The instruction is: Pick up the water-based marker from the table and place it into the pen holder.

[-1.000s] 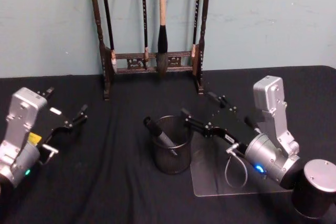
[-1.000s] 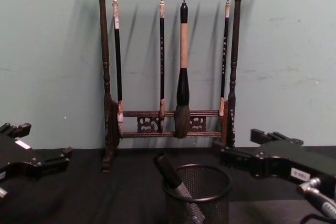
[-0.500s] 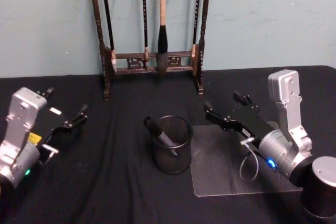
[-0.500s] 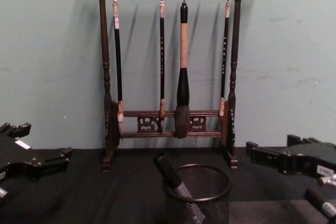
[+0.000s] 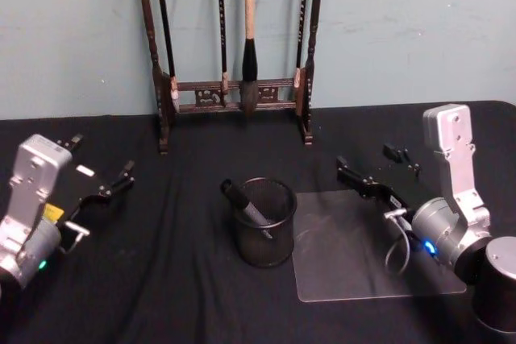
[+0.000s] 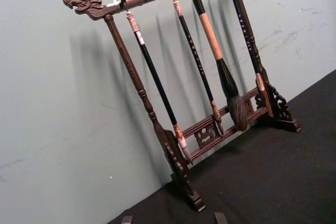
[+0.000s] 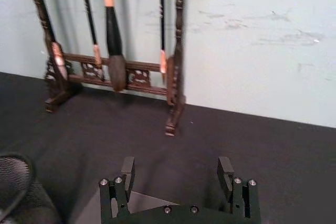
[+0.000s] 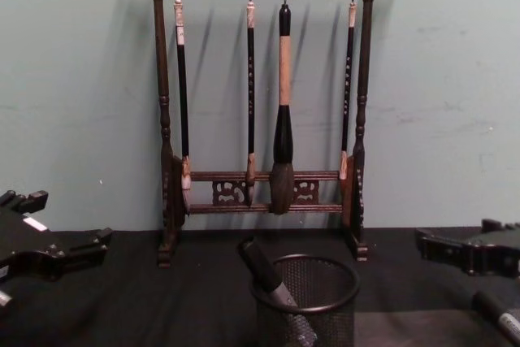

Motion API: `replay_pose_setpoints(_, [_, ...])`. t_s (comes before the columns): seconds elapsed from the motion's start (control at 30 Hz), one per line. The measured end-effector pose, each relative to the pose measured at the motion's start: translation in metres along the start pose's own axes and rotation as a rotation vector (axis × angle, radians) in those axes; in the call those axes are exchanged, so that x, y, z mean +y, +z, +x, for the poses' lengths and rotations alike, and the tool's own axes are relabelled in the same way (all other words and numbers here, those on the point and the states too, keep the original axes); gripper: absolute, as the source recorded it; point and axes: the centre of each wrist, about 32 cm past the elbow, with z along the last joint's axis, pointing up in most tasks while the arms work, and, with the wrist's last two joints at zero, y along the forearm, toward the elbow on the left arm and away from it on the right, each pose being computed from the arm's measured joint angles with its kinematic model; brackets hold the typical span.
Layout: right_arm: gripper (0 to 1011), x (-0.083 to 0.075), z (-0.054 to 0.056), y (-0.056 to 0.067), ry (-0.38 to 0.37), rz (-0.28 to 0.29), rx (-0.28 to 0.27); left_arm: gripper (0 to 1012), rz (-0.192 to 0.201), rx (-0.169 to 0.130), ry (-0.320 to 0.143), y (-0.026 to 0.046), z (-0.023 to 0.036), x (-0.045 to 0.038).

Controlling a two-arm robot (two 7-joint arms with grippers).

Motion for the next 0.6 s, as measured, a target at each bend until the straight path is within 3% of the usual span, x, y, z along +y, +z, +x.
replay_pose_setpoints(0.6, [1002,-0.0022,0.0095,-0.0085,-0.134,-0.098,0.006,1009,0.000,0.000,0.000,0.0000,0.0000,0.0000])
